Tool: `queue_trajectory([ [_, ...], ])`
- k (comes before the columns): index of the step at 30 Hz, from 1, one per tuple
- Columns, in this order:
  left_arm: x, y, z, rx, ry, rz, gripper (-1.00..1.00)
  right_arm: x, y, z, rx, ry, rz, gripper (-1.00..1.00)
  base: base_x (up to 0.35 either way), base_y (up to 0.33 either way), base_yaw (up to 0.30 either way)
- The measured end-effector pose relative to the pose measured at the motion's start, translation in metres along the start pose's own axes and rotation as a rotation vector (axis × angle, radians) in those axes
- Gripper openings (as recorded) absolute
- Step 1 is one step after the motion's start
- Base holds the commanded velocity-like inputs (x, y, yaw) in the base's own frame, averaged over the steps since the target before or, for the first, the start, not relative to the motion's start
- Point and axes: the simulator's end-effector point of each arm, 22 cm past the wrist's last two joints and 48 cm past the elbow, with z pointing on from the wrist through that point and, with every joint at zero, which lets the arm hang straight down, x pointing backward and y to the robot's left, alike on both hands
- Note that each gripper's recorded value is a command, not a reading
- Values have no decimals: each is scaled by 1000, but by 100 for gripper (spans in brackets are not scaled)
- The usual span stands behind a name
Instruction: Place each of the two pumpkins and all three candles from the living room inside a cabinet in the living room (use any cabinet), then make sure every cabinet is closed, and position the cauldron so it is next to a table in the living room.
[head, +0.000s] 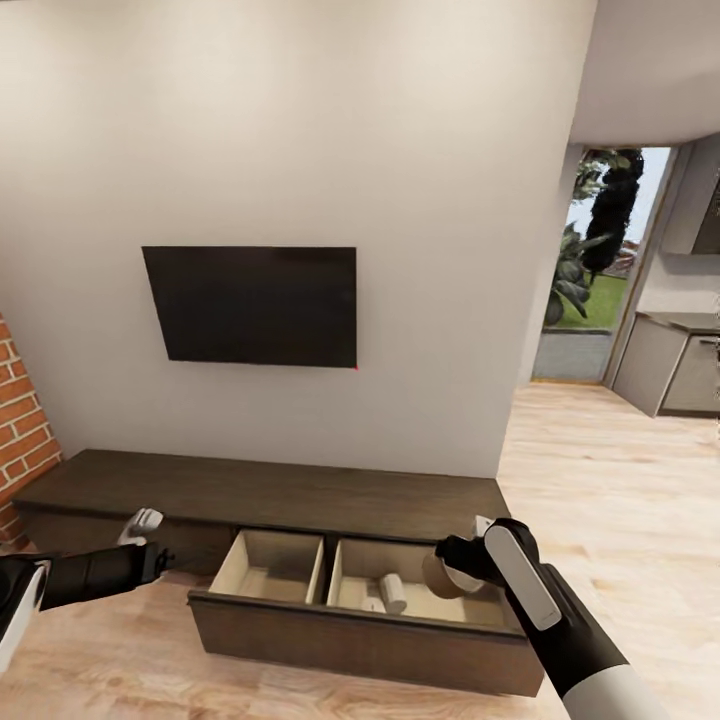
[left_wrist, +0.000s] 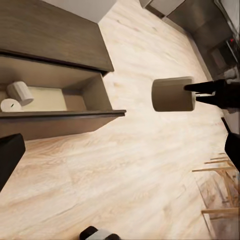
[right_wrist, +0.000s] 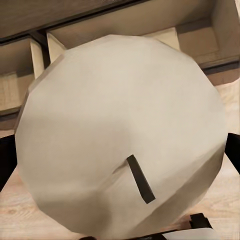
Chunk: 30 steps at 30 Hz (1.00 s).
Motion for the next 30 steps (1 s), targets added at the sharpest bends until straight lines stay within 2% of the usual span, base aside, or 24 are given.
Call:
queue_trajectory([
  [11,-5,1,-8,4,-17,-3,100,2,0,1,2,6,-2,-100,94,46,-225],
  [30,-4,3,-8,-5,-14,-1,100,3,3,1,0,3,-8,-100,170,-1,-8],
])
